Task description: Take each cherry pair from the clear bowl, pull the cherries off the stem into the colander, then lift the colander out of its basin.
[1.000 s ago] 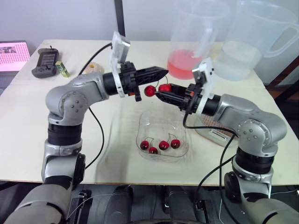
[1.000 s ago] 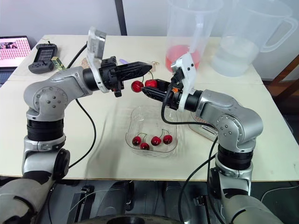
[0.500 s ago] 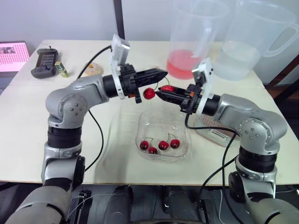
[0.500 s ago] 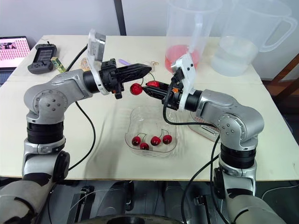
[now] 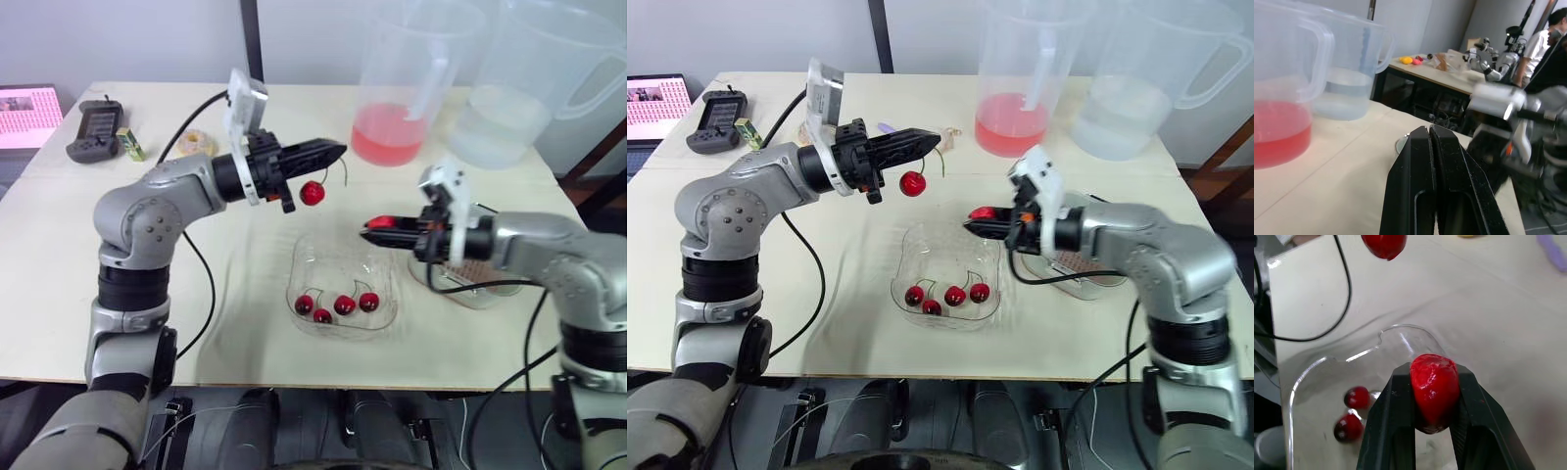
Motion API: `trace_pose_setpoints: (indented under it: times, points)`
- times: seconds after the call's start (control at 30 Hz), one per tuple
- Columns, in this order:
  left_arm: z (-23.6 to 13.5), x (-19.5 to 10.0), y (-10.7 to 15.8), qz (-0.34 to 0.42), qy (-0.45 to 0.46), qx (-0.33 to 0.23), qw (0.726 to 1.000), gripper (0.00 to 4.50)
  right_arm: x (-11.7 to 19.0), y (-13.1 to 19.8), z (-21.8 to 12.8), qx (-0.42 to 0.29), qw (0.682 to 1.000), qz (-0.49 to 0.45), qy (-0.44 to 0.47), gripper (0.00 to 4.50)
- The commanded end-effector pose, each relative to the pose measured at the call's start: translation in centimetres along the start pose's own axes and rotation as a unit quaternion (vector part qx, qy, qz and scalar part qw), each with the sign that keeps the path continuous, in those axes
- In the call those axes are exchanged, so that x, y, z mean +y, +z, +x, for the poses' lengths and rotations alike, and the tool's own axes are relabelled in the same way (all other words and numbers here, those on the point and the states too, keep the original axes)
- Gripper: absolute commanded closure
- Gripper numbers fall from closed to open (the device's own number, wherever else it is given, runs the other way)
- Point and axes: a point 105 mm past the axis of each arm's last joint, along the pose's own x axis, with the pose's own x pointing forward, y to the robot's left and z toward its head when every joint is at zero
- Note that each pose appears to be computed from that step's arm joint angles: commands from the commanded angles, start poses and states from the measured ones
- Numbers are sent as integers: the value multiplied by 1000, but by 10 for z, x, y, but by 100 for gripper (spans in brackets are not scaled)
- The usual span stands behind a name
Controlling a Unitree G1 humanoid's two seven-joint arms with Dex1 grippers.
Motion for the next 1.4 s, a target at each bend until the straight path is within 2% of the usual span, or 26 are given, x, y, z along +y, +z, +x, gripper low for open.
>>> trace_pose_setpoints:
  times: [0.03, 0.2, 0.37, 0.47, 0.6, 0.7, 0.73, 0.77, 0.87, 1.0, 1.07, 1.2, 1.4]
  points:
    - [-5, -2, 8, 22, 4, -15, 1000, 450, -27, 6, -36, 42, 996, -58, -54, 403]
    - [-7, -2, 1, 27, 9, -14, 999, 450, -90, -27, -83, 184, 959, -124, -174, 403]
    - [-5, -5, -2, 33, 8, -13, 999, 450, -113, -66, -87, 264, 937, -153, -170, 403]
    - [-5, -6, -2, 38, 9, -14, 999, 450, -117, -80, -86, 288, 931, -156, -160, 403]
    - [-5, -8, -2, 38, 12, -18, 999, 450, -117, -77, -87, 285, 934, -153, -152, 221]
    - [-5, -10, -1, 37, 10, -20, 999, 450, -116, -67, -88, 278, 937, -154, -148, 66]
    - [-4, -11, -1, 35, 6, -21, 999, 450, -113, -58, -90, 271, 940, -152, -142, 16]
    - [-4, -12, 1, 35, 4, -23, 999, 450, -109, -49, -92, 261, 944, -150, -135, 3]
    - [-3, -12, 5, 35, 1, -29, 999, 450, -95, -24, -92, 229, 957, -147, -105, 3]
    - [1, -14, 12, 27, -9, -45, 999, 450, -56, 24, -65, 98, 986, -129, -27, 3]
    - [3, -16, 13, 25, -14, -48, 998, 450, -40, 36, -52, 53, 992, -115, 4, 3]
    - [8, -18, 16, 20, -25, -51, 998, 450, -12, 53, -13, -54, 993, -93, 45, 3]
    - [13, -24, 13, 15, -44, -42, 998, 450, 21, 49, 33, -130, 987, -25, 86, 3]
